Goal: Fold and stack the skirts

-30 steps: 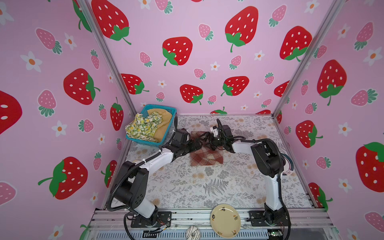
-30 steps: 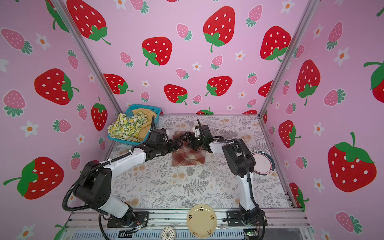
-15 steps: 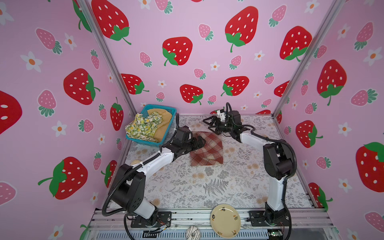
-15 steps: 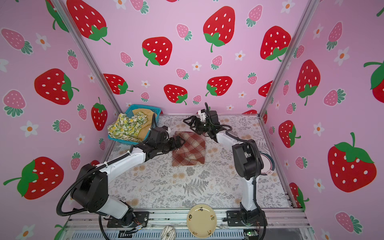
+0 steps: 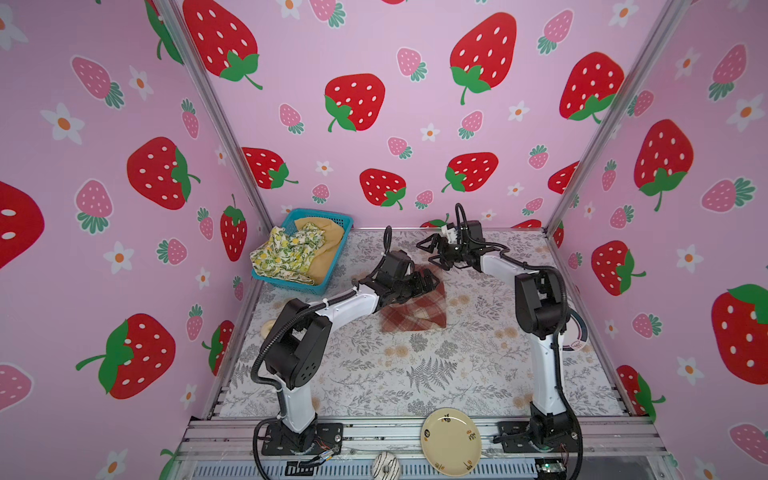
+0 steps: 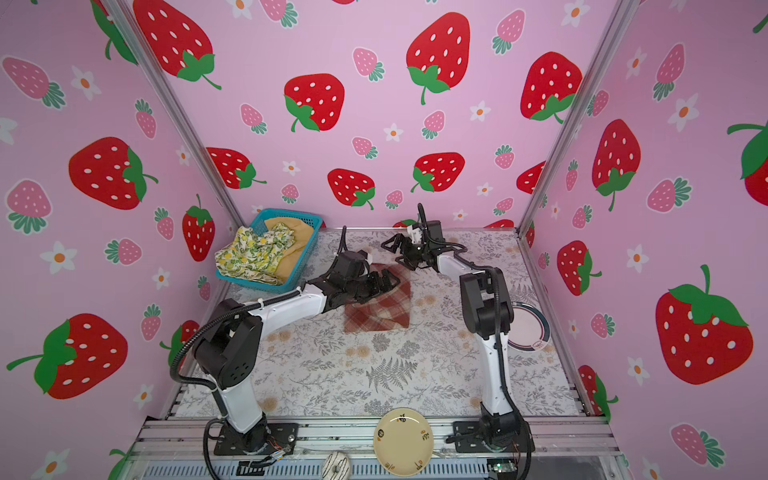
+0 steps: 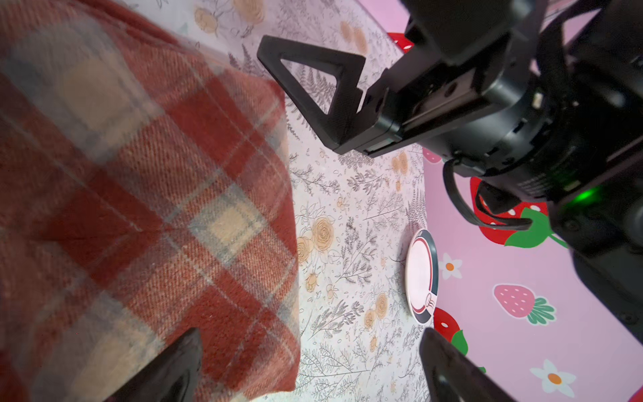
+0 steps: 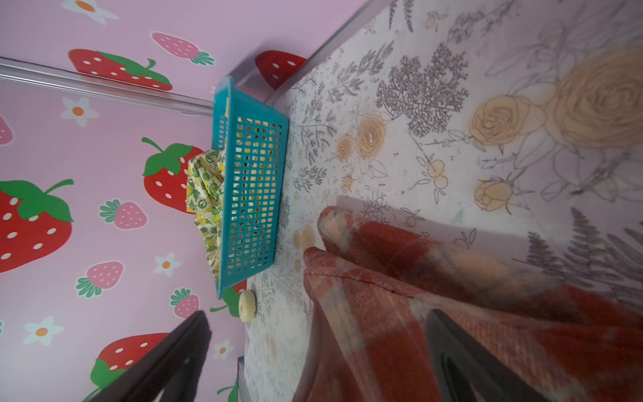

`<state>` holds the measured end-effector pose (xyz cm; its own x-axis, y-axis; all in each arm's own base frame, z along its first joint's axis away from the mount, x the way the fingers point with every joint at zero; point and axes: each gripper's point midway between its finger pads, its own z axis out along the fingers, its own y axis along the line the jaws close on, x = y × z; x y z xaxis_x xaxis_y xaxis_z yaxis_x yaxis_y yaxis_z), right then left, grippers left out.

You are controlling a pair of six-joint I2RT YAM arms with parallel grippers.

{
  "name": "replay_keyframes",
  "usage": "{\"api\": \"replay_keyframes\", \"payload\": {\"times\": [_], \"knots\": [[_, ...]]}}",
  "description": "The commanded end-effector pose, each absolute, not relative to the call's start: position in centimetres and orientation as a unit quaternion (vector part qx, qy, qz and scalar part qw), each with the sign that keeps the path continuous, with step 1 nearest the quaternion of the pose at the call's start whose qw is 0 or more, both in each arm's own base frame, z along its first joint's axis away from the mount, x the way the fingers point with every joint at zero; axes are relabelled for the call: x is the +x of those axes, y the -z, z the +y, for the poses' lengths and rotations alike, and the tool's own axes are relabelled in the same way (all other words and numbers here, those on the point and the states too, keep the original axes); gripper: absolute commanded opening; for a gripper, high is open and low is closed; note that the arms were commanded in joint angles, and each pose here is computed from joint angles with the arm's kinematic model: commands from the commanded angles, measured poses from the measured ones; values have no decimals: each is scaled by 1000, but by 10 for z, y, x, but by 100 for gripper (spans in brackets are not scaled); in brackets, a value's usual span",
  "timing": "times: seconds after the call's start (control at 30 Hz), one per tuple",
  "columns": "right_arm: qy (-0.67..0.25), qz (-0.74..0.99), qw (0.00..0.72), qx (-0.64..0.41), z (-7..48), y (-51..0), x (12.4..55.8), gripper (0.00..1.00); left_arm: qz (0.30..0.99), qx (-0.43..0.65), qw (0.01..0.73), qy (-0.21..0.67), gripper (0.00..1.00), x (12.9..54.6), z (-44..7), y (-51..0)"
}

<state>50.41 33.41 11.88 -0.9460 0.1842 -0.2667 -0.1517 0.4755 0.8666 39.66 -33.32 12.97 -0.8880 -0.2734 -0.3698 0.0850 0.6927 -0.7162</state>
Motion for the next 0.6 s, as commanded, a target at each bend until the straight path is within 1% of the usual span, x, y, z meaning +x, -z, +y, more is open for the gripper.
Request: {"api": "replay_keyframes", "payload": {"times": [0.0, 0.13, 0.33, 0.57], "knots": [[-516, 841, 164, -8, 340, -119, 507, 100, 891, -60, 230, 387, 99, 398, -333, -126], [-510, 845, 161, -3, 338, -102, 511, 100, 905, -75, 214, 361, 98, 387, -319, -97], [-494, 856, 154, 5, 332, -73, 508, 100, 917, -96, 203, 331, 99, 374, -291, -67], [-466, 866, 179, 25, 312, -53, 493, 100, 921, -134, 181, 317, 99, 369, -264, -36]]}}
